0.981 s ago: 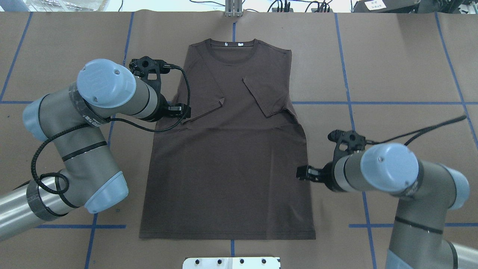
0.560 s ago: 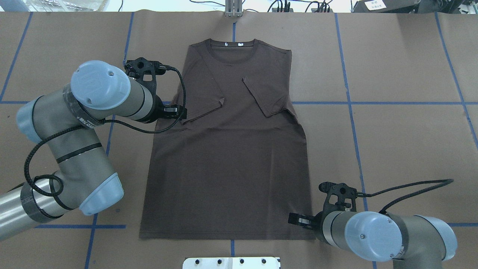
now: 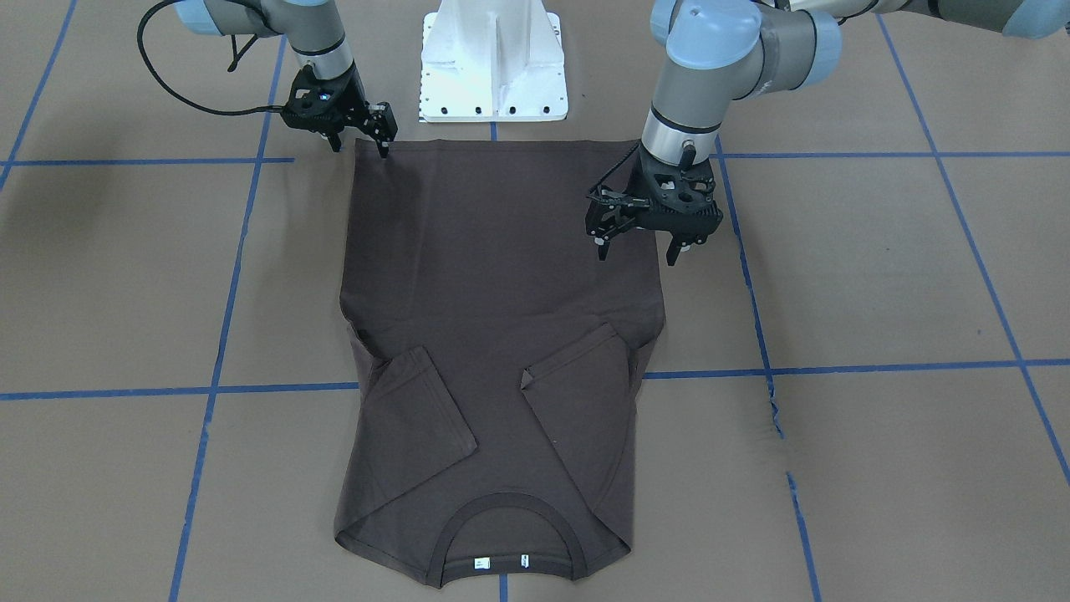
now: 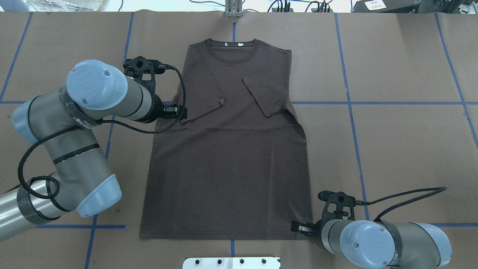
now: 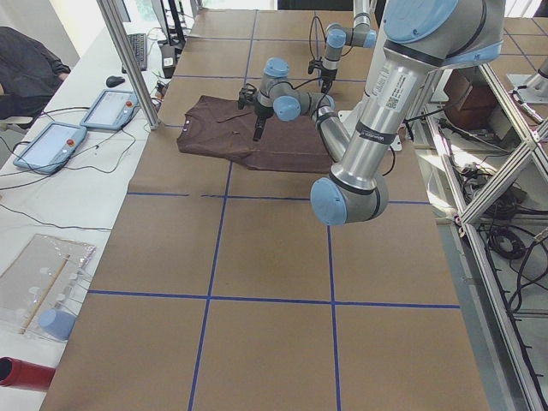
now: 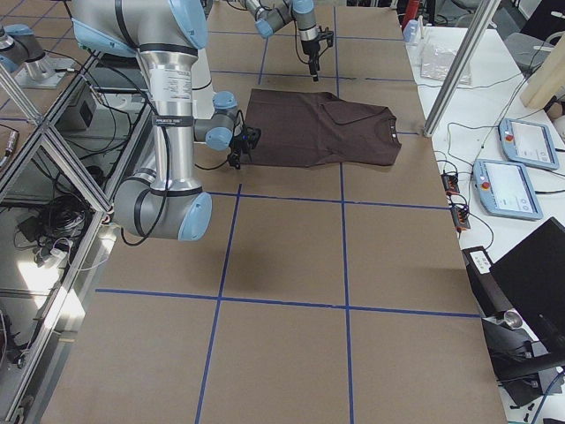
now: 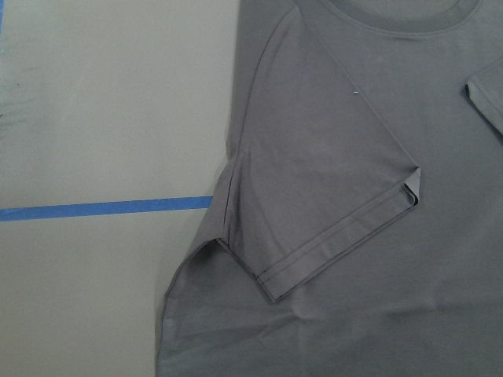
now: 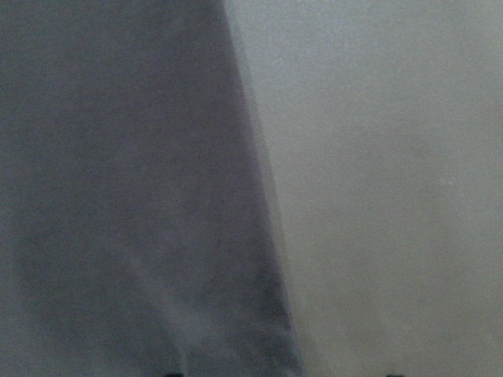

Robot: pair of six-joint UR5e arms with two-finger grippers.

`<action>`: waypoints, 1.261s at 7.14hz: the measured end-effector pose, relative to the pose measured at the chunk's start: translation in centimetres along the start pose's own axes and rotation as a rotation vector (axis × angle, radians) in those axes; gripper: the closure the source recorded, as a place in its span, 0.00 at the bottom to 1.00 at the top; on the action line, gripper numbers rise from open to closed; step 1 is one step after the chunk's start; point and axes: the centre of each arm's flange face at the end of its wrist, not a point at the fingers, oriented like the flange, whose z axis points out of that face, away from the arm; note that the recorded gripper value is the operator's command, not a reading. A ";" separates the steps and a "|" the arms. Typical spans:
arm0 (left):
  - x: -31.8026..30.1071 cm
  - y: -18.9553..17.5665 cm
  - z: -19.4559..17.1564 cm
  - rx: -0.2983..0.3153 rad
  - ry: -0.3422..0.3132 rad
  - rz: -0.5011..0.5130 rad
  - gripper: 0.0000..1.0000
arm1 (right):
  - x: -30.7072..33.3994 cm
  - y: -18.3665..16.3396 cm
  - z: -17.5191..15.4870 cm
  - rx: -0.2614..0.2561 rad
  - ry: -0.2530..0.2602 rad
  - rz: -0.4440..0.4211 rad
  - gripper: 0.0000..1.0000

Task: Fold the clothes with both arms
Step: 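Move the left gripper down to the hem corner nearest the robot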

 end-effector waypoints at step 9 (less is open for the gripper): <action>-0.1 0.0 -0.1 0.002 -0.001 -0.003 0.00 | 0.1 0.1 -0.9 -0.036 -0.005 0.005 1.00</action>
